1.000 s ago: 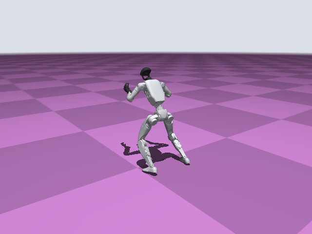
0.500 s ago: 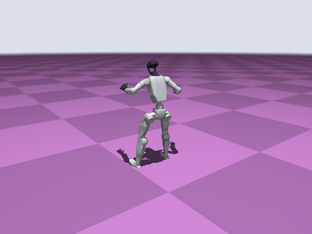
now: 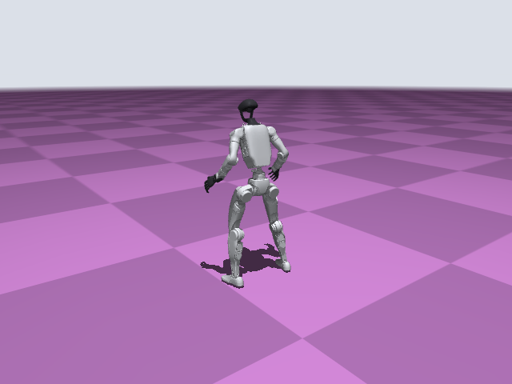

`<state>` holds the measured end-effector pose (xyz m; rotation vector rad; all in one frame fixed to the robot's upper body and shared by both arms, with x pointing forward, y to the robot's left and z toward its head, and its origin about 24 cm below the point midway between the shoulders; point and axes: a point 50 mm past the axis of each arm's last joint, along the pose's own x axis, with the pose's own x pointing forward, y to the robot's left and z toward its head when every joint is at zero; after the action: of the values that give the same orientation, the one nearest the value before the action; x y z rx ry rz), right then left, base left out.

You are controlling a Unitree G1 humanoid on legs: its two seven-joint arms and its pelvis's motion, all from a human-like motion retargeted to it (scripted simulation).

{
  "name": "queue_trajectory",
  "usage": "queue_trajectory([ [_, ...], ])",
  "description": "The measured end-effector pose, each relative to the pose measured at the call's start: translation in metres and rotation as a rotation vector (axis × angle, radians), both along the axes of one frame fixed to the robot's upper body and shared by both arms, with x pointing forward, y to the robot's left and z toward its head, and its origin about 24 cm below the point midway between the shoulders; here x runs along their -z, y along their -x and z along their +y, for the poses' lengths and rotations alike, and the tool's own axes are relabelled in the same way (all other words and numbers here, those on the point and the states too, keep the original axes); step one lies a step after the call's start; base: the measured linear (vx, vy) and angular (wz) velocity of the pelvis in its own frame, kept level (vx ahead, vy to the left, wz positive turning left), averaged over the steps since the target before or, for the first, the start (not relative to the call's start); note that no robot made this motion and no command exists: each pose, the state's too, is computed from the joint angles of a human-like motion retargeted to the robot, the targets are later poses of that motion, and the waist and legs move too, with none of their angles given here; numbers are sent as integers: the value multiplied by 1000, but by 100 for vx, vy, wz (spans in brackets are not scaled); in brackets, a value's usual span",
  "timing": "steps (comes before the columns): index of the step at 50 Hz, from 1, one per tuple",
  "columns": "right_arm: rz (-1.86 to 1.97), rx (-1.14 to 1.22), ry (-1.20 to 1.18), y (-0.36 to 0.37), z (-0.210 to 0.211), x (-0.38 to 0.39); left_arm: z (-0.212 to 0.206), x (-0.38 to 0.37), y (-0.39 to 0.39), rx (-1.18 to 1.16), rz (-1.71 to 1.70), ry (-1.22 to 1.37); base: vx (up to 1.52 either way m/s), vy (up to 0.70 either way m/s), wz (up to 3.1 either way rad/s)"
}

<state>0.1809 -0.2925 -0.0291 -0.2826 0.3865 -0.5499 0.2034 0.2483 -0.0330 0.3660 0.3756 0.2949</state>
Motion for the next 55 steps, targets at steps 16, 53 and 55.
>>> queue_trajectory([
  [16, 612, -391, 92, 50, 26, 89, 52, 87, 69, 1, 697, -326, 23, -4, 19],
  [53, 690, -327, 128, 85, 10, 94, 27, 92, 112, 150, 674, -169, 3, -1, -3],
  [55, 669, -328, 132, 82, 10, 92, 30, 92, 110, 141, 675, -183, -7, 2, 9],
])
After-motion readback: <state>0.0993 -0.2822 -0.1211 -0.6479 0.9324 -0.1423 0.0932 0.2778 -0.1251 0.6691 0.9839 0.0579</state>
